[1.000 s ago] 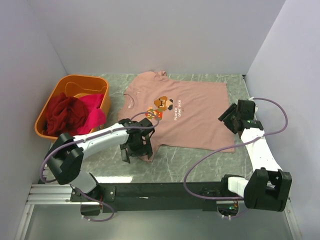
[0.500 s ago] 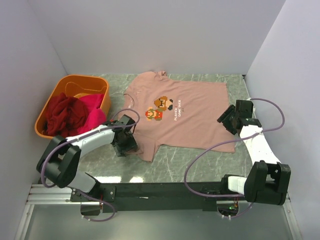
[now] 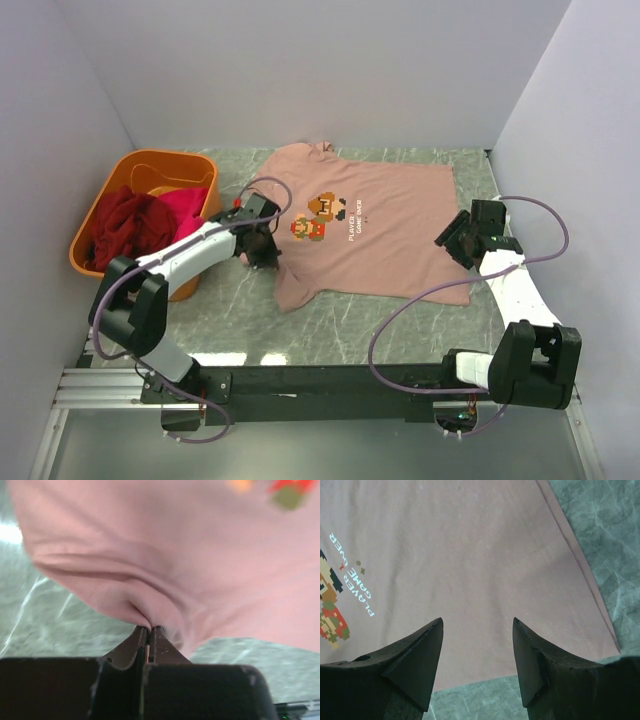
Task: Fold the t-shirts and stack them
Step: Flatten the tshirt out
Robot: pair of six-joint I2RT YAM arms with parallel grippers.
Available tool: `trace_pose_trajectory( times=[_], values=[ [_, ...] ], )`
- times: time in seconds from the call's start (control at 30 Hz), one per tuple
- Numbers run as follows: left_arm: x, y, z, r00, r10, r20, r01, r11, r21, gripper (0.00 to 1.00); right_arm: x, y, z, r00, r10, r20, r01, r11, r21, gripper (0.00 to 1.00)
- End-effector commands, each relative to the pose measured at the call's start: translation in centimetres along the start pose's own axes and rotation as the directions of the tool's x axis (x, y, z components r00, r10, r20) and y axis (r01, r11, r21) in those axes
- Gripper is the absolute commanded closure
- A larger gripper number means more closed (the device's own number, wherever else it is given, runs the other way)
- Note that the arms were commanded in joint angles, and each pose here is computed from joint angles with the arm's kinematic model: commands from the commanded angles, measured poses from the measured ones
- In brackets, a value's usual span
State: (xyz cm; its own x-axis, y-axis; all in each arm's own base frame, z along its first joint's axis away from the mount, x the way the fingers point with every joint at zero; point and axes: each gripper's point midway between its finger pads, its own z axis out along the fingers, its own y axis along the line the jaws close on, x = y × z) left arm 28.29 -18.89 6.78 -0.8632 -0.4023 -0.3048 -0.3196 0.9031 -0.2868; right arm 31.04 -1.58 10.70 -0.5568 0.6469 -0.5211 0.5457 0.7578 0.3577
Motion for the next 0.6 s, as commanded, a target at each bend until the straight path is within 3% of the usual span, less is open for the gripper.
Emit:
trace_pose_trajectory(
  times=[0.0,0.17,0.2,0.3,0.4,0.43,0.57],
  values=[
    [-1.9,-2.3,-0.3,0.998,0.064,0.015,-0.064,0.998,0.029,0.99,-2.0,0.2,-1.0,0.997,-0.011,0.078,0.01,1.0,0.004,0.36],
    [-5.0,-7.7,1.6,0.995,0.082,0.051,-0.088,0.987,0.136,0.97,-2.6,0.7,-1.0,0.996,0.009,0.093,-0.007,1.0,-0.013,0.36],
    [-4.8,-8.2,3.1,0.996,0.087,0.026,-0.09,0.987,0.135,0.92,-2.7,0.8,-1.0,0.995,0.012,0.095,-0.01,1.0,-0.016,0.36],
    [-5.6,-10.2,4.5,0.996,0.088,0.02,-0.09,0.982,0.166,0.54,-2.8,1.1,-1.0,0.996,0.011,0.092,-0.009,1.0,-0.025,0.36],
    [-6.3,-11.4,3.6,0.995,0.087,0.045,-0.095,0.974,0.204,0.28,-2.8,1.0,-1.1,0.996,0.001,0.094,0.001,1.0,-0.022,0.36],
    [-6.4,-11.4,3.2,0.994,0.089,0.059,-0.1,0.973,0.21,0.16,-2.7,0.8,-1.0,0.995,0.003,0.095,-0.001,1.0,-0.018,0.36],
    [-5.5,-9.2,1.7,0.993,0.087,0.076,-0.1,0.978,0.184,0.03,-2.7,0.9,-1.2,0.994,0.001,0.109,0.002,0.999,-0.032,0.36]
  ],
)
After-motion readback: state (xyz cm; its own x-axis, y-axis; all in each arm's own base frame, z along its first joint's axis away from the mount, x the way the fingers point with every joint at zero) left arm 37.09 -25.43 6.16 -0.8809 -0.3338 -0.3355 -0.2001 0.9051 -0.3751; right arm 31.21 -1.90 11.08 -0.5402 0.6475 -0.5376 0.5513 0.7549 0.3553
